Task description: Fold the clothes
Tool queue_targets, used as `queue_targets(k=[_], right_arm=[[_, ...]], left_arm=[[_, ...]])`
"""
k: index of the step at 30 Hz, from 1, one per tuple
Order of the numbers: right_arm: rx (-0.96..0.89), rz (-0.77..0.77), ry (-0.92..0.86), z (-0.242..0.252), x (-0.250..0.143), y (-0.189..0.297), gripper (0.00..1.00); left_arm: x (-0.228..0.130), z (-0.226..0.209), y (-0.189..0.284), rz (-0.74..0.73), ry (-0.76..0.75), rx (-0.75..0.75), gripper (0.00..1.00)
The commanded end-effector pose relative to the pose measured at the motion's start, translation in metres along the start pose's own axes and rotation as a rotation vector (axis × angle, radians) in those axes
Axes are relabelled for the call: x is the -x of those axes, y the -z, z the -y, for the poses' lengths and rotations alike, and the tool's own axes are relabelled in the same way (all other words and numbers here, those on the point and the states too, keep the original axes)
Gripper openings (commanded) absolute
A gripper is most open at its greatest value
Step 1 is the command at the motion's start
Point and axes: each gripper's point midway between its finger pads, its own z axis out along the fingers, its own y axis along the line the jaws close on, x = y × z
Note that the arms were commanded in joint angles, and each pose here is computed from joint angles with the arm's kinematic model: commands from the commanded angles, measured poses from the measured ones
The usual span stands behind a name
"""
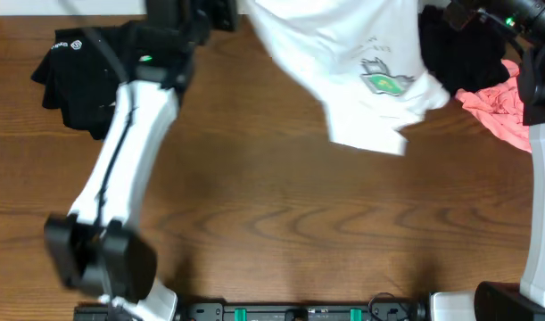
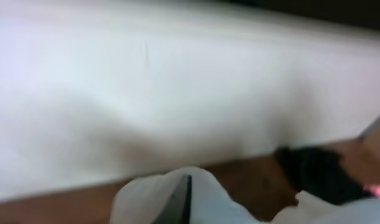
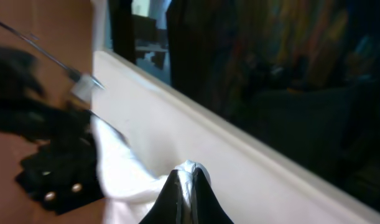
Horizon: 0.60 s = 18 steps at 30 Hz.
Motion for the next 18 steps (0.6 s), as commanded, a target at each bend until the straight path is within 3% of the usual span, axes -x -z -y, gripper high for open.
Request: queue_targets(k=[1,10,18], right_arm=[[-0.033,0.052,0.072,-0.005,0.027,0.008,0.01],[-0.104,0.152,0.174,0.009,0.052,0.007,0.01],[-0.180,0.155,0.176,0.038,0.036,-0.009,0.01]], left_arm=[[0.039,0.024,0.034,0.085,-0.038,-0.033,0.06],[0.115,0.073,0.099,0.333,-0.147,-0.108,0.05],[0.139,0.045,0.104,0.447,-0.127,0.056,0.06]])
